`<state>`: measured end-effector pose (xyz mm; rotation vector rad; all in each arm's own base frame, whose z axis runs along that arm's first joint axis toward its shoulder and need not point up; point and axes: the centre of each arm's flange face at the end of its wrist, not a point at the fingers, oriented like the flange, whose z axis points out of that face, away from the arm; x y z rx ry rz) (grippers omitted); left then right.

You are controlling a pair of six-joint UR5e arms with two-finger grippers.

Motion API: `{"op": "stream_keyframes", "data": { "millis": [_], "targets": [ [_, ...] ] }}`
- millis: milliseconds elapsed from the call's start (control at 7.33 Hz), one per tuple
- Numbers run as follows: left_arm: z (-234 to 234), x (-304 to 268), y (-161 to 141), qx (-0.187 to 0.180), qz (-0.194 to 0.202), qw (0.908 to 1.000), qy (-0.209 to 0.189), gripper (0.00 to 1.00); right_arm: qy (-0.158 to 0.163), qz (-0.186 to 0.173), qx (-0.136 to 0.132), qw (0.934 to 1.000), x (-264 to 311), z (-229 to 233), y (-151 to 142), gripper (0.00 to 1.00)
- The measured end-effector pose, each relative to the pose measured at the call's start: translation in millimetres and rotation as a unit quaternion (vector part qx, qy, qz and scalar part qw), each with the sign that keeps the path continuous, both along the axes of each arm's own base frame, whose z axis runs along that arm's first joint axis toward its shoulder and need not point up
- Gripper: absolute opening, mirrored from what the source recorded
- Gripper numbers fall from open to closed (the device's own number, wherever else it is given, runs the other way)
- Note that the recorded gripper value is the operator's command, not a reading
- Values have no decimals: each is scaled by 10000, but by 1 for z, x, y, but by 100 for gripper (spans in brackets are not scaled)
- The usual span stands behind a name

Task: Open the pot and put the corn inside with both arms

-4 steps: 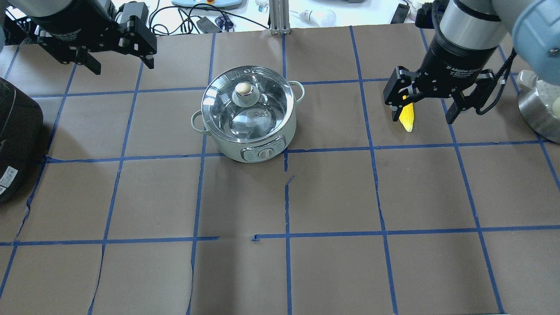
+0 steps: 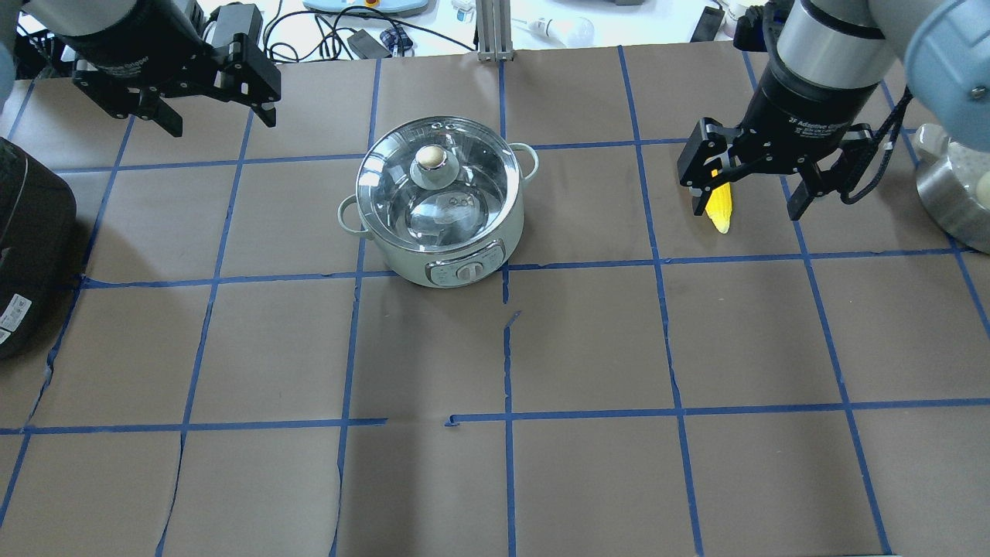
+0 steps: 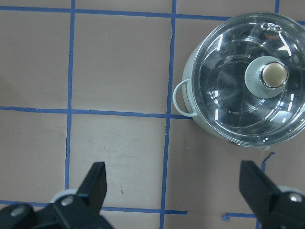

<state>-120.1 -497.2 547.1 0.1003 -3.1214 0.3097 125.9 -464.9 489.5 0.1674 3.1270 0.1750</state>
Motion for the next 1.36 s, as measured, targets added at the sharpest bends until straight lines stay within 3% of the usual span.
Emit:
{"op": "stream_keyframes", "data": {
  "millis": [409, 682, 955, 1364],
  "targets": [
    [-5, -1, -5, -24, -63, 10000, -5, 100, -2, 20, -24, 10000, 0, 2, 0, 100],
    [-21, -14, -32, -181, 346, 9990, 234, 100, -34, 2, -29, 10000, 0, 2, -1, 100],
    [-60, -79, -57, -173, 523, 9965, 634, 100, -86, -15, -30, 10000, 0, 3, -1, 100],
    [-119, -135, -74, 88, 324, 9979, 553, 96, -54, -15, -115, 9999, 0, 19, -3, 100]
  ]
}}
